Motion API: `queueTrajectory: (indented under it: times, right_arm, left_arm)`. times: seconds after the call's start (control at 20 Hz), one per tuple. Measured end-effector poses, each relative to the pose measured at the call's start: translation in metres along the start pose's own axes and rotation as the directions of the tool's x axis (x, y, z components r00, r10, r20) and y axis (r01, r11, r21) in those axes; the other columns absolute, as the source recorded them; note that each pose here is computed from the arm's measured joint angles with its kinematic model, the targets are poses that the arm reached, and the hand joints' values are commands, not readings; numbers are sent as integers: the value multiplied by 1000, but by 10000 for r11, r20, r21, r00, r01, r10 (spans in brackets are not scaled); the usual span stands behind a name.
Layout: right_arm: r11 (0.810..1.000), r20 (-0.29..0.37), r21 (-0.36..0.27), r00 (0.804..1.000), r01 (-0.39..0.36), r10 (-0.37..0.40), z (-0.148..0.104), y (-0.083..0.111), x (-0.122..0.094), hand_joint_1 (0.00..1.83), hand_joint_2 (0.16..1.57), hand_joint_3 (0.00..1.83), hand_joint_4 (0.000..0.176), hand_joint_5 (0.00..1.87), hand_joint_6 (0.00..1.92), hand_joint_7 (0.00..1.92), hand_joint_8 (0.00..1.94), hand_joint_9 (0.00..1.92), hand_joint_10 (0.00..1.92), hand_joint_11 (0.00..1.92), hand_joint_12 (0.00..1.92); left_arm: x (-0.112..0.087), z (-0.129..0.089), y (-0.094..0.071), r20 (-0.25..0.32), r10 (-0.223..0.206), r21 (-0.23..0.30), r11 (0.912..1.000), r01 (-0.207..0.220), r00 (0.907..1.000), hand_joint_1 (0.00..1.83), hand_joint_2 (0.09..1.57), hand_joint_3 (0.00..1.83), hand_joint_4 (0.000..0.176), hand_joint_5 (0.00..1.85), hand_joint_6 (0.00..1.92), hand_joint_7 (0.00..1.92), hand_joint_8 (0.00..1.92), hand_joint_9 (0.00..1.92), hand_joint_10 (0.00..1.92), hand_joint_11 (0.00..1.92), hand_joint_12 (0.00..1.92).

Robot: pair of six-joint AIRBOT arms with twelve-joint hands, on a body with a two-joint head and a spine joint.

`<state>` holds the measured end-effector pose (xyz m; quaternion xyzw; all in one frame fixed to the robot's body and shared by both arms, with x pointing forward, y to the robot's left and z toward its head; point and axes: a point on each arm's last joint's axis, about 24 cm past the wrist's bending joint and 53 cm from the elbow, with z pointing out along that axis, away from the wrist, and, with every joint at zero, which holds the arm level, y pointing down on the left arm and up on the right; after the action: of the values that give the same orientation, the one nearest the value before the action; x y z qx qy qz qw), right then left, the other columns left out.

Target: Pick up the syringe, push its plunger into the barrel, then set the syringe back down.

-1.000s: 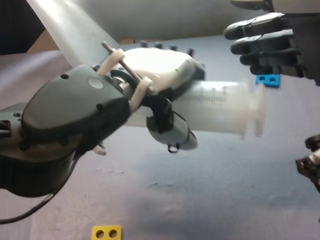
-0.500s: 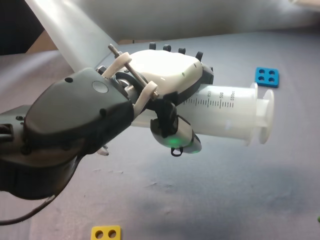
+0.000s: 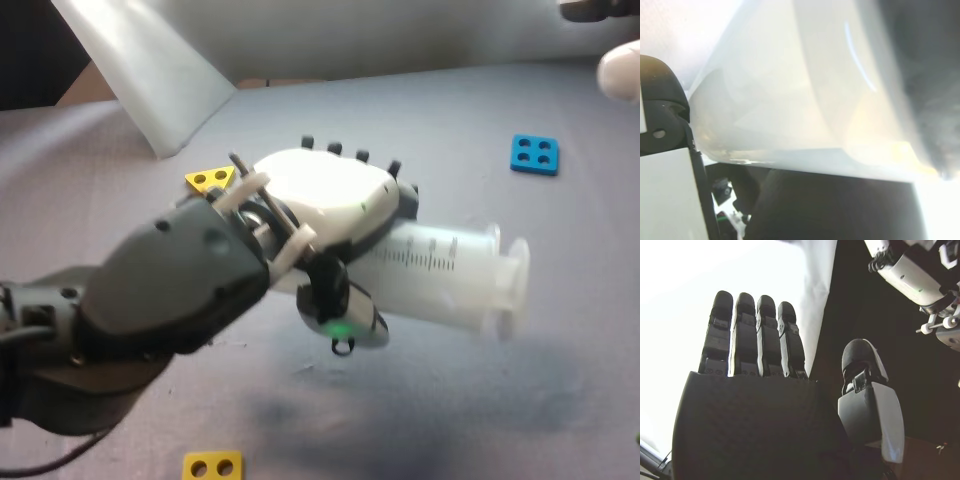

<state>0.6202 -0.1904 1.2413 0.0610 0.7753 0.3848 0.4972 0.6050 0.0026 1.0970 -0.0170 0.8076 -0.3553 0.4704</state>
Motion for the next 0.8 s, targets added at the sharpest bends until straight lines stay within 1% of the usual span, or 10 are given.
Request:
queueTrajectory:
  times: [0.1,0.15,0.2,0.25,0.35,0.45,0.5,0.6,0.7,0.8]
  right_arm:
    - [9973,-262,-81,9970,724,-726,-3,-2,4,0,1261,0,0,273,2,260,0,190,4,0,410]
    - [9965,-357,-135,9959,828,-832,-3,-1,6,0,1261,0,0,268,1,254,0,186,1,0,392]
    - [9956,-386,-160,9949,923,-928,-3,0,7,0,1265,0,0,258,0,245,0,180,1,0,369]
    - [9943,-355,-158,9937,1057,-1062,-3,0,6,0,1267,0,0,255,0,244,0,179,1,0,365]
    - [9887,-216,-87,9885,1495,-1497,-3,-1,3,0,1267,1,0,251,1,243,0,176,0,0,364]
    - [9854,-149,-39,9853,1703,-1703,-3,-2,2,0,1265,0,0,240,0,226,0,159,0,0,349]
    - [9829,-160,-51,9828,1842,-1842,-3,-2,2,0,1263,0,0,252,4,242,4,176,6,0,395]
    - [9732,-404,-459,9730,2255,-2274,-3,6,10,0,1260,0,0,261,6,255,8,187,10,0,410]
    - [9581,-369,-1202,9632,2601,-2661,-6,21,14,0,1261,0,0,254,3,243,2,175,3,0,409]
    - [9447,-326,-1732,9570,2785,-2881,-8,33,17,0,1264,0,0,254,2,243,1,179,5,0,407]
  left_arm:
    - [12,2,4,-194,-72,-38,10000,71,9998,1316,1272,0,0,726,1320,643,1528,590,1661,428,1621]
    - [16,2,5,-246,-78,-27,10000,78,9997,1318,1268,0,0,724,1321,656,1514,599,1649,439,1614]
    - [20,3,6,-247,22,-9,10000,-22,9997,1168,1275,1,0,732,1336,653,1560,536,1529,424,1624]
    - [23,3,6,-265,-19,-7,10000,19,9996,1283,1280,2,0,707,1345,636,1551,564,1659,415,1640]
    - [29,5,10,-268,-58,-81,10000,56,9996,1317,1270,0,0,707,1333,667,1506,601,1658,432,1634]
    - [38,5,14,-365,-141,-134,9998,137,9992,1318,1271,0,0,711,1313,651,1532,599,1666,437,1621]
    - [42,5,13,-410,-146,-111,9998,142,9991,1317,1272,1,0,715,1311,649,1536,593,1667,437,1618]
    - [49,4,13,-517,-151,-45,9999,149,9986,1317,1273,0,0,712,1316,653,1527,591,1675,429,1637]
    - [51,4,18,-529,-140,-124,9998,134,9985,1317,1273,0,0,704,1335,657,1519,590,1676,422,1646]
    - [52,3,22,-533,-114,-198,9998,103,9985,1316,1275,1,0,712,1319,644,1542,583,1681,423,1657]
